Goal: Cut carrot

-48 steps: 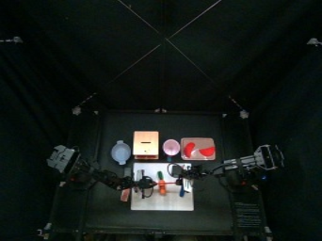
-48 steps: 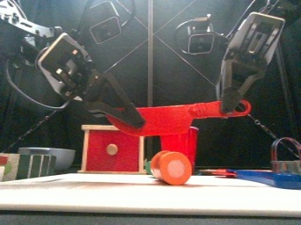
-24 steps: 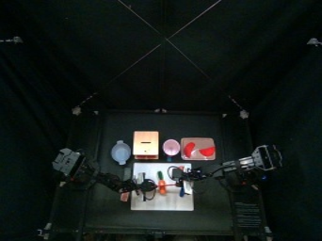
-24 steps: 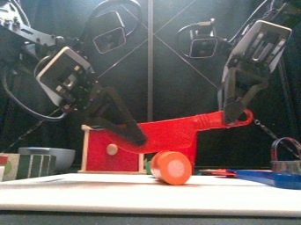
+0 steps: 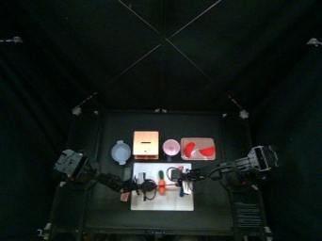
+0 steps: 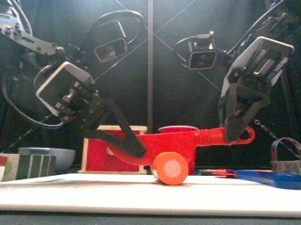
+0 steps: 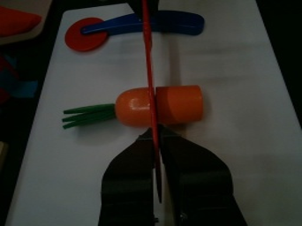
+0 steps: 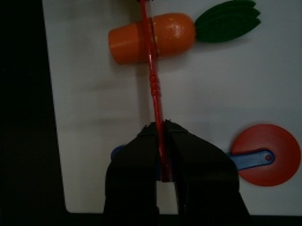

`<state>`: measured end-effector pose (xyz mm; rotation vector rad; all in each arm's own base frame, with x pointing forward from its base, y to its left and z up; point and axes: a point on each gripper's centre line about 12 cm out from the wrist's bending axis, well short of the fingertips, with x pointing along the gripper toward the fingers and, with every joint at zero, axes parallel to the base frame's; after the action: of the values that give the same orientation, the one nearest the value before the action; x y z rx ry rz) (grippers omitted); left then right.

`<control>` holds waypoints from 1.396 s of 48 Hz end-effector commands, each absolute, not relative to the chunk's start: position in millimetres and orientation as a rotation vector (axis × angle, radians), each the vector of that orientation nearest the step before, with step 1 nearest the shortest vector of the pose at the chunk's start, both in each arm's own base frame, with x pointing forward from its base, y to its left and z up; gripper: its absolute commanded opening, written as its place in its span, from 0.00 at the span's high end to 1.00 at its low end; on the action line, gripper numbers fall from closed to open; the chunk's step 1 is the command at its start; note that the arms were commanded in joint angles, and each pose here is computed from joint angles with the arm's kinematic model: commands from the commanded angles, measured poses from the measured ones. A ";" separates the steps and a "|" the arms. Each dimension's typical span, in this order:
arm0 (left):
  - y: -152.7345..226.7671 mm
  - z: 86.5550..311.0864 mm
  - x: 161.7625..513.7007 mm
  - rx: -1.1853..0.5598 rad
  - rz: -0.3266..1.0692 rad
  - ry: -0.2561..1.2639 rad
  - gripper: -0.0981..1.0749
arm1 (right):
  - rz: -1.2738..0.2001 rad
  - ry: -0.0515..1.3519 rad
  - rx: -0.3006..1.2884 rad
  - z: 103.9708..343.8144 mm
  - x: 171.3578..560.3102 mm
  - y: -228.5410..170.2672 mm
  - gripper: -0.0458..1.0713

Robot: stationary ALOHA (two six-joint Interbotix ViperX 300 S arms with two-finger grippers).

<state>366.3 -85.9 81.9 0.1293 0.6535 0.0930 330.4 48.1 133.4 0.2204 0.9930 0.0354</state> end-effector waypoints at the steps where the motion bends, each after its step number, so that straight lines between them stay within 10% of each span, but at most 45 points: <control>1: -84.9 75.6 361.7 0.123 0.088 0.688 0.55 | 0.030 0.991 0.240 131.4 332.7 49.7 0.63; 14: -86.9 66.4 357.2 0.125 0.063 0.733 0.55 | 0.031 0.992 0.246 127.1 341.2 53.4 0.63; 43: -71.9 178.8 371.0 0.184 0.040 0.377 0.53 | 0.079 0.937 0.249 206.8 318.8 47.5 0.63; 57: -63.7 192.4 374.7 0.187 0.097 0.303 0.17 | 0.040 0.956 0.398 217.9 307.9 34.8 0.63; 67: -54.1 201.8 365.7 0.219 0.176 0.209 0.14 | -0.007 0.958 0.748 220.8 282.6 29.6 0.62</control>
<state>367.1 -56.1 191.5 0.2174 0.2527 0.1573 288.8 29.8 207.4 0.6695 1.0040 -0.0096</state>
